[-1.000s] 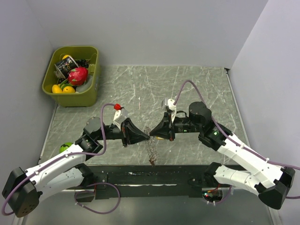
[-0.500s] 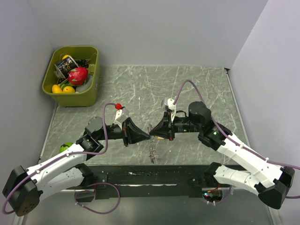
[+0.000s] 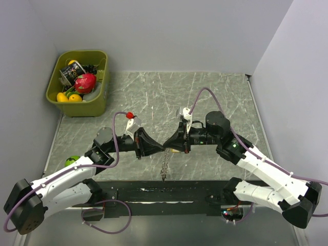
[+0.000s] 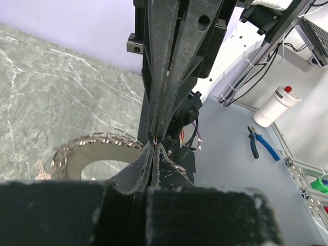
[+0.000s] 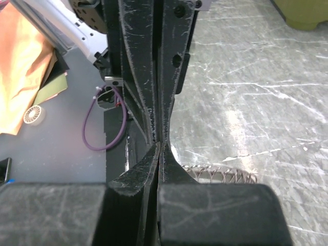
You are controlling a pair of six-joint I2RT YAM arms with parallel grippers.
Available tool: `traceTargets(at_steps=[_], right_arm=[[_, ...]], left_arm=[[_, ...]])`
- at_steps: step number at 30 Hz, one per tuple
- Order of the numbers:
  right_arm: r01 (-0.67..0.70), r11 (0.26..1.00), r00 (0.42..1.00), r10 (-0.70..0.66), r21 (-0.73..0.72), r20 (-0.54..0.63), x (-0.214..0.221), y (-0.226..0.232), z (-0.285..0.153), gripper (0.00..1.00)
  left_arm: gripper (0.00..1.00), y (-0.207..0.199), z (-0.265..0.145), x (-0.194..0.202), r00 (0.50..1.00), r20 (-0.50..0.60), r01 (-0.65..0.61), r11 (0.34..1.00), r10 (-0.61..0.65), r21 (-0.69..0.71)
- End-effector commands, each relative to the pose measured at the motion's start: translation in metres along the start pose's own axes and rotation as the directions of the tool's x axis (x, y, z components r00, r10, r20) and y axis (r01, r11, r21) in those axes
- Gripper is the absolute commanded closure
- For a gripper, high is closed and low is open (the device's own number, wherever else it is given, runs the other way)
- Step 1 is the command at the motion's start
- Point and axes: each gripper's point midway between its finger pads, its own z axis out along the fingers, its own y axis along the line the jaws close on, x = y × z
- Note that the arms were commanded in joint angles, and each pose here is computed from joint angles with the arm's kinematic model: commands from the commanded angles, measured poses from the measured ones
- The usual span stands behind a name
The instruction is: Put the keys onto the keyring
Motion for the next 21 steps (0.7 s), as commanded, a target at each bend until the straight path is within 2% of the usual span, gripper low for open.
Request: traceTargets(at_steps=[1,5,6,7,10,11,16,21], right_arm=[[0.019,0.998,0.999,-0.021,0.056,0.04,-0.008,-0.011,-0.001,1.0],[0.019,0.994,0.998,-0.026,0.112,0.063,-0.01,-0.017,-0.007,1.0],[0.022,0.992,0.996,-0.033,0.125,0.08,-0.013,-0.016,-0.011,0.96],[0.031,0.991,0.995,-0.043,0.132,0.093,-0.015,-0.017,-0.013,0.84],[0.042,0.991,0.992,-0.056,0.126,0.11,-0.015,-0.014,-0.018,0.61],[0.046,0.993,0.993,-0.057,0.105,0.107,-0.013,-0.011,-0.018,0.51],[0.043,0.998,0.995,-0.047,0.045,0.091,-0.006,-0.003,-0.015,0.4],[0.066,0.998,0.992,-0.064,-0.017,0.109,-0.01,0.009,-0.015,0.37]], left_arm=[[0.99,-0.013,0.003,-0.024,0.996,0.068,-0.068,0.997,0.065,0.044],[0.99,-0.011,0.0,-0.025,0.994,0.081,-0.079,0.997,0.077,0.014],[0.99,-0.01,0.0,-0.023,0.995,0.075,-0.073,0.997,0.072,0.006],[0.99,-0.009,-0.001,-0.023,0.994,0.076,-0.073,0.997,0.073,0.0],[0.99,-0.008,-0.003,-0.025,0.992,0.088,-0.084,0.996,0.086,-0.019],[0.99,-0.009,-0.005,-0.026,0.991,0.093,-0.09,0.996,0.092,-0.024],[0.99,-0.01,-0.007,-0.029,0.989,0.103,-0.104,0.994,0.107,-0.034],[0.99,-0.011,-0.008,-0.028,0.989,0.096,-0.11,0.994,0.112,-0.031]])
